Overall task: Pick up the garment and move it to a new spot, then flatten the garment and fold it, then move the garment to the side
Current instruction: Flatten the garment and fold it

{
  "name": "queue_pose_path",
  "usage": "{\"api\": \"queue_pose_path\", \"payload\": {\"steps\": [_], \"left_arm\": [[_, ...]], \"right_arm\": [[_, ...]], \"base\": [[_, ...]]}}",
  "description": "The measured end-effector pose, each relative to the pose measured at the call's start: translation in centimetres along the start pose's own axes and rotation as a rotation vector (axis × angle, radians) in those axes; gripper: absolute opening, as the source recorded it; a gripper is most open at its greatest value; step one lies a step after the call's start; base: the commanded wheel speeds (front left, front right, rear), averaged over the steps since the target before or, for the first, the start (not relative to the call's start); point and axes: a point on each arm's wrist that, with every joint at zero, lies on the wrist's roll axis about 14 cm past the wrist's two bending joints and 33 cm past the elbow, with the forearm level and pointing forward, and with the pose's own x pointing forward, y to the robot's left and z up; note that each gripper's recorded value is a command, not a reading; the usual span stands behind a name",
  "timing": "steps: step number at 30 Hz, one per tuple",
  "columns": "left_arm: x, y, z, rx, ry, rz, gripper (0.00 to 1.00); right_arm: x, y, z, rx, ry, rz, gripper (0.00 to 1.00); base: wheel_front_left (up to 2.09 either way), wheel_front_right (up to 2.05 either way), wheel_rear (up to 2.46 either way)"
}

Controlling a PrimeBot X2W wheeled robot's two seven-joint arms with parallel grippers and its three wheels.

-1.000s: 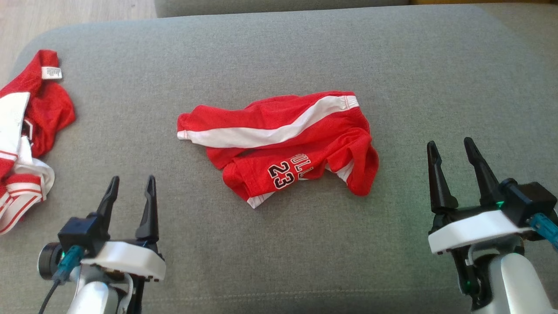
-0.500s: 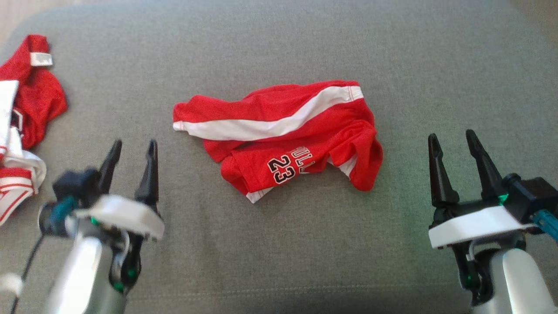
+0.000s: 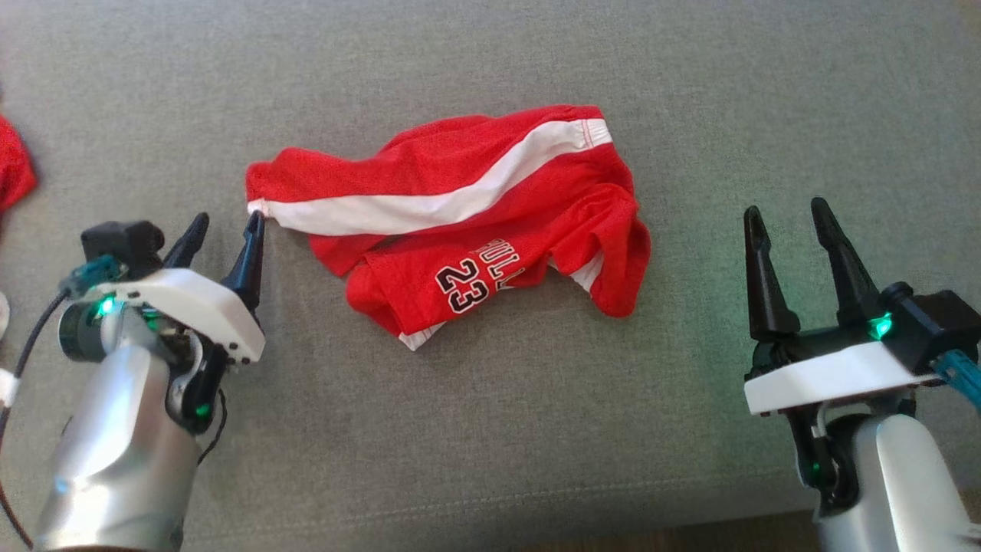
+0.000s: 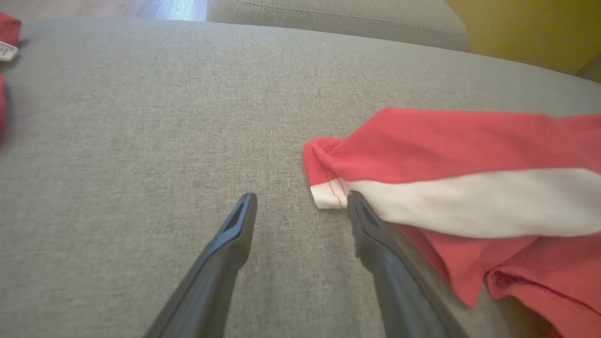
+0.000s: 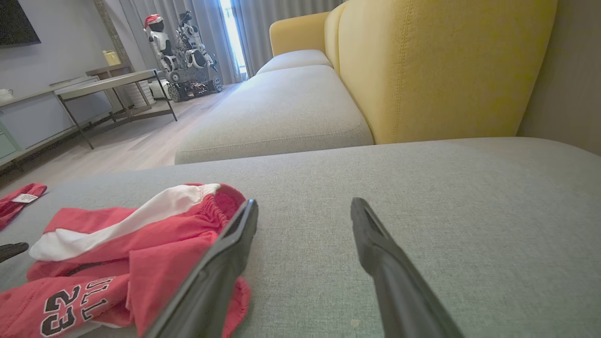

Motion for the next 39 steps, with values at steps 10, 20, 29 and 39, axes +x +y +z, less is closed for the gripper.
{"api": "queue_pose_path", "payload": {"steps": [10,20,29,39], "left_arm": [[2.1,-0.1,-0.9,-0.007,0.045,-0.025,1.0],[3.4,-1.0,-1.5,0.026,0.103,-0.07,0.0],[2.6,-1.1,-1.0,0.031,0.047,-0.078,0.0],[1.3,-0.9,0.1,0.016,-0.024,-0.068,0.0]], "right_arm": [[0.8,-0.6,-0.1,0.005,-0.009,-0.013,1.0],[0.8,-1.2,-1.0,0.013,0.011,-0.031,1.0],[1.5,-1.4,-0.8,0.031,0.004,-0.033,1.0],[6.4,3.2,-1.3,0.021,0.131,0.168,1.0]], "base": [[0.0,0.0,0.0],[0.0,0.0,0.0],[0.0,0.0,0.0],[0.0,0.0,0.0]]}}
